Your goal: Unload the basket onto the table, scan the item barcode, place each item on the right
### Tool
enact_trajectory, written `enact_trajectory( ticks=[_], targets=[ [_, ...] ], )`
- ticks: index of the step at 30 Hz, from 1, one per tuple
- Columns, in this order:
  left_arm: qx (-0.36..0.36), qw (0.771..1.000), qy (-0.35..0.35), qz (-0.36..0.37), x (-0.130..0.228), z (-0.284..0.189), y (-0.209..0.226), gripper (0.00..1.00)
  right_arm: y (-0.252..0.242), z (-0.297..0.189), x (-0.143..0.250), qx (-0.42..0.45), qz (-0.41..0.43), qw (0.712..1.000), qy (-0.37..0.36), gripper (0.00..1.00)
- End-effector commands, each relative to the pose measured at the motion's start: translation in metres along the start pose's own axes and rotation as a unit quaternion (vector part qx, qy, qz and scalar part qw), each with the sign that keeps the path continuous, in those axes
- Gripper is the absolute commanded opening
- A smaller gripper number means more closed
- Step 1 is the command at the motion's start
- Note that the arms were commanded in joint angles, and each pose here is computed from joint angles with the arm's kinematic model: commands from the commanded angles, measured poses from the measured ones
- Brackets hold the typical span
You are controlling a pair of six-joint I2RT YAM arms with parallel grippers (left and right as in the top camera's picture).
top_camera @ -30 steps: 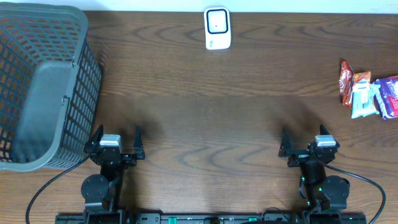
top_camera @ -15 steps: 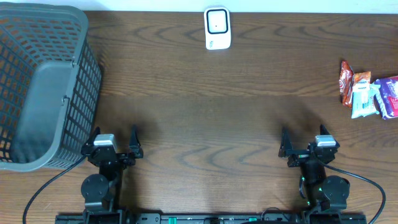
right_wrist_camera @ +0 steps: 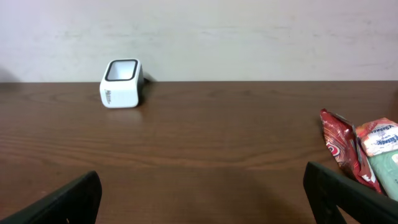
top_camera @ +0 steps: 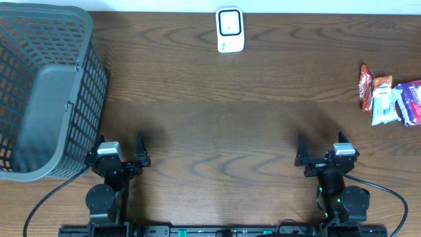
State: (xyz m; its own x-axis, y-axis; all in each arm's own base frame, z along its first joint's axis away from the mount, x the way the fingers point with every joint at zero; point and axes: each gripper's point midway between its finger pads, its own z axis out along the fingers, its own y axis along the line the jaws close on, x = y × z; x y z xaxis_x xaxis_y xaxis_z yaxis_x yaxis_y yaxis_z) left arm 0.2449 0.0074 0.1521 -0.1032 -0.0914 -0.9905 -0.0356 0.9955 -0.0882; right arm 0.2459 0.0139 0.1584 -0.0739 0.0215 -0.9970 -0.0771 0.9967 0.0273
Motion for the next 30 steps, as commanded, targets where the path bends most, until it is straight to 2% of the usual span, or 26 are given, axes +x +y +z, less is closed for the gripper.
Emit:
enact_trajectory(
  ticks=[1,12,30],
  targets=[
    [-0.002,0.999,0.023,0.024,0.0148,0.0004,0.0020,0.98,0.0013,0.0000,0.0009,-0.002,0.007,1.000,0.000,0.99],
    [-0.002,0.999,0.023,0.045,0.0149,0.0004,0.0021,0.98,0.0013,0.0000,0.0009,-0.002,0.007,1.000,0.000,0.99],
    [-0.002,0.999,0.024,0.041,0.0151,0.0004,0.0021,0.98,0.0013,0.0000,0.0008,-0.002,0.007,1.000,-0.001,0.99]
  ],
)
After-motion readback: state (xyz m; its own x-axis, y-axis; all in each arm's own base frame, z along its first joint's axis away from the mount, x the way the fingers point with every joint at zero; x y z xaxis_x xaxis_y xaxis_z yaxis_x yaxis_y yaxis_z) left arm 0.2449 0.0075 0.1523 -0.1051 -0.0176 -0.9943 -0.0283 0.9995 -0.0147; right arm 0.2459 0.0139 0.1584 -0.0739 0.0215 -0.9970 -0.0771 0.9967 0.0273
